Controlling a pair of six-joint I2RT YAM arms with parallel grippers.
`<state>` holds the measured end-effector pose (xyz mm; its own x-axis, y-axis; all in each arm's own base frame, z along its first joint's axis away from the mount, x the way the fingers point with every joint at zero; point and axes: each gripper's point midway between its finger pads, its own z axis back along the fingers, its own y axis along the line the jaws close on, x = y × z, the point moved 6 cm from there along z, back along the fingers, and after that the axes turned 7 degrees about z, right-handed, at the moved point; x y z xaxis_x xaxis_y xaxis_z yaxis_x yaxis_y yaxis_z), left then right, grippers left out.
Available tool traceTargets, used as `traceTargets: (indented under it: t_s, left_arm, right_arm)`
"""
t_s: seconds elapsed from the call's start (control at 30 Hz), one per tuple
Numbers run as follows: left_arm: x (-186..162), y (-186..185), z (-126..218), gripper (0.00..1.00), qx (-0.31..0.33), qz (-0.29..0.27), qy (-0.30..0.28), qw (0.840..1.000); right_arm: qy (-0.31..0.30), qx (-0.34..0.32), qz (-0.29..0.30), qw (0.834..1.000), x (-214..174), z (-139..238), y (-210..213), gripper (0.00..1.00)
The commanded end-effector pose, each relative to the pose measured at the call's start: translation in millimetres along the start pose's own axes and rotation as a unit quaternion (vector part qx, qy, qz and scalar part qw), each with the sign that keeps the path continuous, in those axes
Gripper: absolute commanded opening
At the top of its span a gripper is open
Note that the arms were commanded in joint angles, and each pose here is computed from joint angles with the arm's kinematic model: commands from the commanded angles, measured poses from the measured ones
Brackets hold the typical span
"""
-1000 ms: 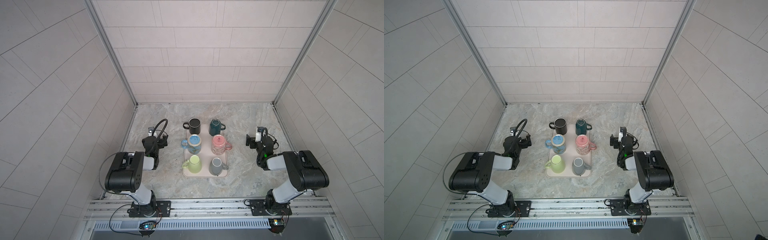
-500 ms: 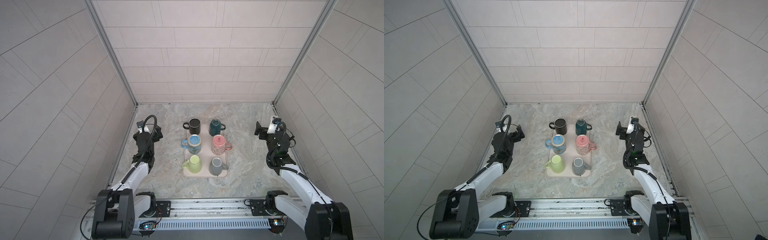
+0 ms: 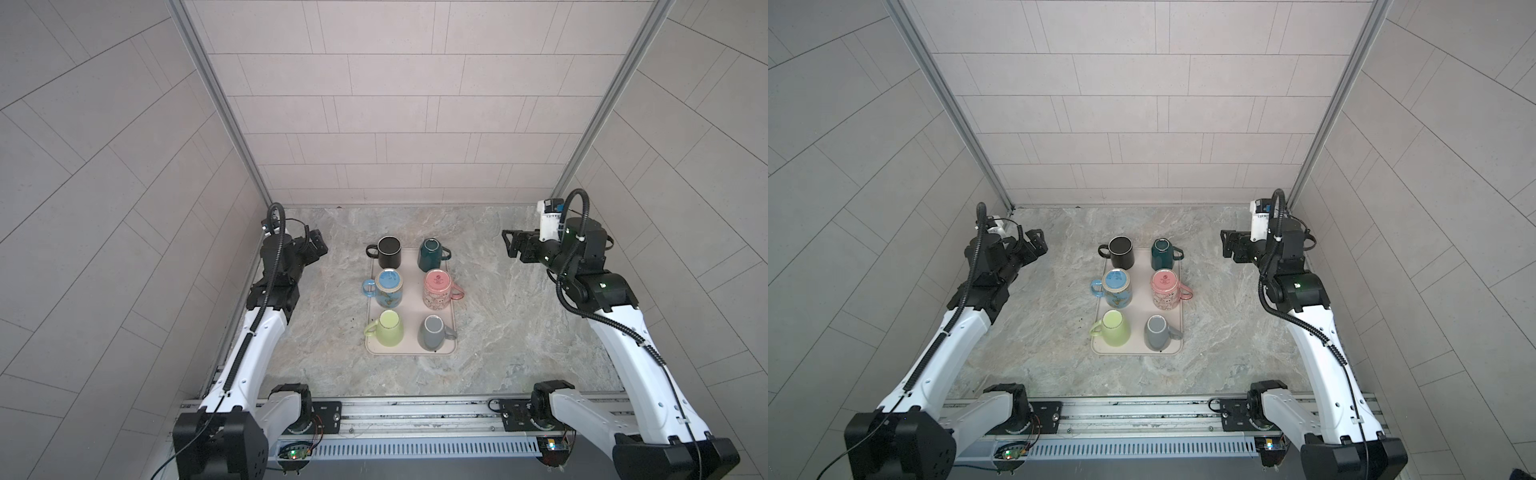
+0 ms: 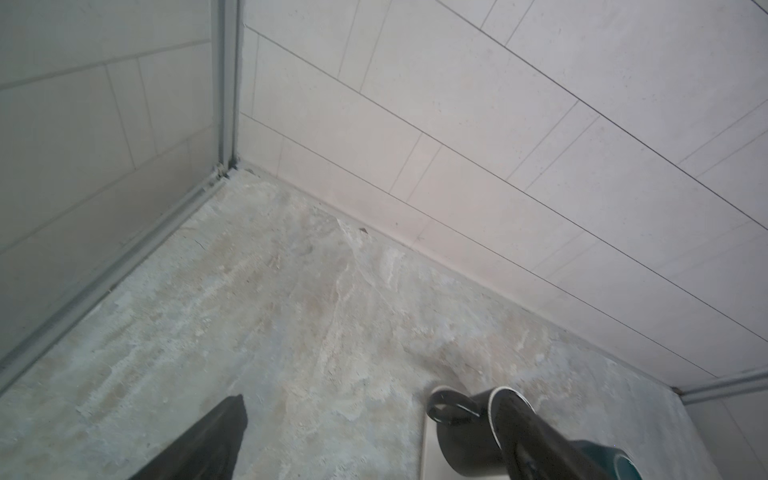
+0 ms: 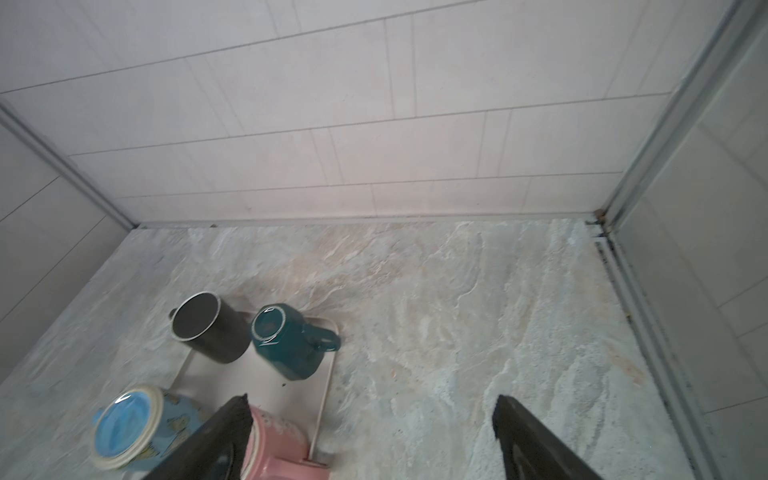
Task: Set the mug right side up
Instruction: 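Raise both arms and move the right gripper toward the dark teal mug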
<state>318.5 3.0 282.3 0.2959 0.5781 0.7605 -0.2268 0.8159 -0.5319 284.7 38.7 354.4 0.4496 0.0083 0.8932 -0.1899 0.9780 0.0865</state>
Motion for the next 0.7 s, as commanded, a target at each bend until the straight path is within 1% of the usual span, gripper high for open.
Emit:
traceTargets:
  t_s: [0.0, 0.1, 0.2, 0.3, 0.33, 0.4, 0.43, 0.5, 0.53, 0.6, 0.63, 0.67]
  left_arm:
    - [-21.9, -5.4, 2.8, 1.0, -0.021, 0.05, 0.095, 0.994]
    - [-29.9, -8.2, 3.7, 1.0, -0.038, 0.066, 0.124, 0.989]
    - [-35.0, -6.8, 6.0, 1.0, -0.04, 0.07, 0.132, 0.988]
    - [-39.9, -2.0, 3.8, 1.0, -0.03, 0.072, 0.137, 0.987]
    - [-40.8, -0.6, 2.1, 1.0, -0.026, 0.072, 0.137, 0.988]
    - [-41.8, 1.2, -2.0, 1.0, -0.02, 0.073, 0.138, 0.988]
    - [-41.9, 1.6, -4.9, 1.0, -0.017, 0.075, 0.138, 0.987]
    - [-41.1, 0.6, -10.2, 1.0, -0.017, 0.081, 0.138, 0.987]
    - [-39.9, 0.0, -12.7, 1.0, -0.017, 0.084, 0.137, 0.987]
    - [-37.9, -1.1, -17.0, 1.0, -0.017, 0.088, 0.134, 0.987]
    - [-36.5, -1.5, -19.1, 1.0, -0.015, 0.09, 0.135, 0.987]
    - [-35.9, -2.0, -21.6, 1.0, -0.011, 0.092, 0.14, 0.986]
  right_arm:
    - [0.127, 0.058, -0.02, 0.99, -28.8, -3.3, 26.8, 0.9]
    - [0.178, 0.077, -0.017, 0.981, -30.5, -16.4, 40.4, 0.89]
    - [0.238, 0.088, -0.046, 0.966, -36.2, -36.9, 44.7, 0.88]
    - [0.295, 0.117, -0.085, 0.945, -36.8, -60.4, 52.0, 0.86]
    - [0.307, 0.121, -0.099, 0.939, -34.8, -69.0, 52.2, 0.84]
    - [0.314, 0.121, -0.131, 0.933, -25.3, -85.2, 48.2, 0.83]
    - [0.31, 0.119, -0.155, 0.93, -18.8, -93.4, 44.2, 0.82]
    - [0.306, 0.126, -0.21, 0.92, -10.8, -112.1, 35.4, 0.81]
    - [0.309, 0.127, -0.251, 0.908, -9.5, -123.4, 28.9, 0.8]
    - [0.313, 0.148, -0.32, 0.882, -8.0, -142.9, 20.4, 0.75]
    - [0.325, 0.148, -0.368, 0.859, -11.8, -152.6, 15.2, 0.73]
    - [0.324, 0.158, -0.404, 0.841, -14.5, -163.6, 13.0, 0.72]
